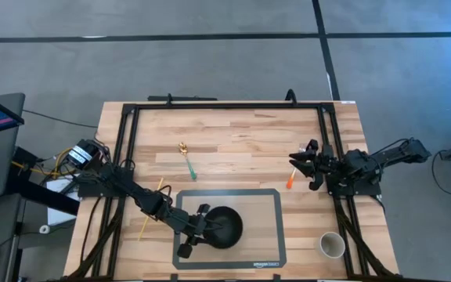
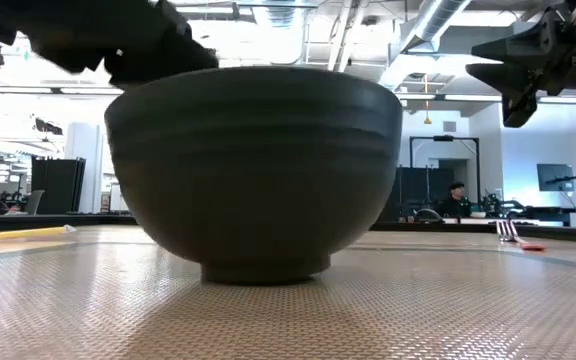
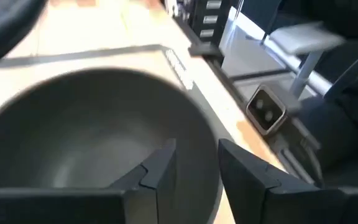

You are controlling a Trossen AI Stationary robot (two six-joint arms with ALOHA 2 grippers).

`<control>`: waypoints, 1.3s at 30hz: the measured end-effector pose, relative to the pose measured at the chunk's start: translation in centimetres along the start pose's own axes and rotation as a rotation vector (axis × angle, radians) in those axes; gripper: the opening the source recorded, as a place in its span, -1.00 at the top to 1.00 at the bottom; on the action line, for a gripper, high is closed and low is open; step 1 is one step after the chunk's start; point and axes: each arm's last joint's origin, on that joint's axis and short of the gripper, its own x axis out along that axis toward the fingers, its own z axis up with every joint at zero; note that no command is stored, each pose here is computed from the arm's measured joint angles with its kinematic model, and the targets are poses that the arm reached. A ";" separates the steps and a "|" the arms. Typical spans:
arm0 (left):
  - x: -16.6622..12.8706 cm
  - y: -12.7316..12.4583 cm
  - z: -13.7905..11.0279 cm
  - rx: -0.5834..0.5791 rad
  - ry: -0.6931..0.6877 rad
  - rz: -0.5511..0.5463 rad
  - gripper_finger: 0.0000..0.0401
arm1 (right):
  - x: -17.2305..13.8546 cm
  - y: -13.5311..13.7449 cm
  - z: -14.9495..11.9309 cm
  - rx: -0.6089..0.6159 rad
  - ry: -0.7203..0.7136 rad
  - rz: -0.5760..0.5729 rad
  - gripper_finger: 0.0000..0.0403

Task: Pick & Place Utensil
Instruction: Put the orange fork into the black bowl

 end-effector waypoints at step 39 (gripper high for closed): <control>-10.2 4.7 2.2 0.006 -0.296 0.378 0.45 | 4.5 6.4 4.2 -0.041 0.095 0.335 0.44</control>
